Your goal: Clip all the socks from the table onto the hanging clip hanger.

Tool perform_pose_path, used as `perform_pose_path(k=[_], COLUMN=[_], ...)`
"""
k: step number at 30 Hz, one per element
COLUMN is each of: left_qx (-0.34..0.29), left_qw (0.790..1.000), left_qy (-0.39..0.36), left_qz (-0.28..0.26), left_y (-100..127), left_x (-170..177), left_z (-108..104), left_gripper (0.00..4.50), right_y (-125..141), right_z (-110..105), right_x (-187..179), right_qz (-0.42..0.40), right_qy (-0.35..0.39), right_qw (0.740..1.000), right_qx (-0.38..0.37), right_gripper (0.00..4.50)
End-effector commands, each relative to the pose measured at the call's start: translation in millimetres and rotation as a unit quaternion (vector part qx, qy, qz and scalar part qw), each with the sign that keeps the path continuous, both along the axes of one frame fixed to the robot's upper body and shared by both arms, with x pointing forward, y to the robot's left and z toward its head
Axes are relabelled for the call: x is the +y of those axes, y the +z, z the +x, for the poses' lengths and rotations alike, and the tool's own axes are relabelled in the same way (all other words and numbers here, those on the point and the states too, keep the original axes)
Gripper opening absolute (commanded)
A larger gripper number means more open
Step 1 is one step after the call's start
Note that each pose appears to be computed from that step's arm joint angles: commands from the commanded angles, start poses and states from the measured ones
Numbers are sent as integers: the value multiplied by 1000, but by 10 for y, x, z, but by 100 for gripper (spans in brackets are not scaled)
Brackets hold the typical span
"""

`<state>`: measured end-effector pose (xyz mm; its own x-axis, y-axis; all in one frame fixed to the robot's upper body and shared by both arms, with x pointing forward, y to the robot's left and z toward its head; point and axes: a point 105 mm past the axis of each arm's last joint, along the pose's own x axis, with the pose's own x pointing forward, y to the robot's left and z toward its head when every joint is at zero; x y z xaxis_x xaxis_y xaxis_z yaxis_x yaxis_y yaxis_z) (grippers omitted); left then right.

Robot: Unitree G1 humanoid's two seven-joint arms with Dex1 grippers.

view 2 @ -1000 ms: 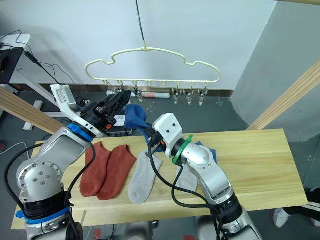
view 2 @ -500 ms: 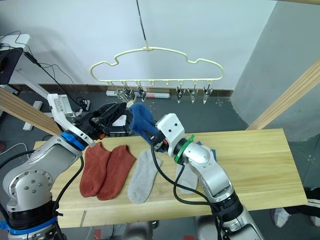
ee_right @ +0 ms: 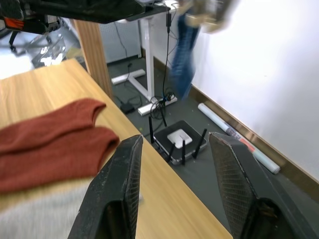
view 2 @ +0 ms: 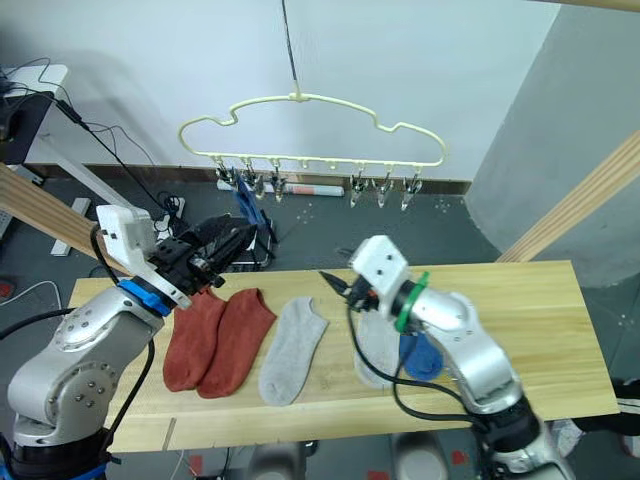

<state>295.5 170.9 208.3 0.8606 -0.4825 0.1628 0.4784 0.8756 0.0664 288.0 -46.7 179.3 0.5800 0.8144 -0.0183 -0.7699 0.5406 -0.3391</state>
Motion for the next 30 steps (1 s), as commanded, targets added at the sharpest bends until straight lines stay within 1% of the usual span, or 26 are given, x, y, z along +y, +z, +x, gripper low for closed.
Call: perform_pose_path(k=[1, 4, 6, 8, 12, 15, 22, 26, 30], left_qx=[-54, -77, -88, -93, -110, -123, -143, -137, -136], left_qw=[998, 996, 996, 995, 993, 991, 985, 987, 986], left_qy=[11, 41, 33, 32, 33, 53, 90, 86, 93], left_qz=[9, 1, 7, -3, -5, -11, -19, -20, -26], left_y=[109, 116, 99, 91, 85, 89, 82, 29, 25], left_x=[-54, -47, -117, -171, -250, -247, -210, -254, -268], left_z=[-38, -17, -39, -48, -43, 2, 77, 89, 159], left_gripper=[274, 274, 274, 274, 274, 274, 274, 274, 274], right_y=[241, 344, 398, 454, 488, 506, 519, 538, 549], right_z=[-198, -262, -299, -343, -412, -433, -437, -425, -407], right_x=[-160, -353, -438, -512, -595, -689, -726, -723, -728], right_qz=[6, -4, -11, -16, -29, -39, -47, -46, -46], right_qy=[38, 39, 41, 44, 50, 42, 37, 37, 34], right_qw=[999, 999, 999, 998, 998, 998, 998, 998, 998], right_qx=[-22, -25, -28, -34, -33, -28, -24, -25, -28], right_gripper=[217, 217, 217, 217, 217, 217, 217, 217, 217])
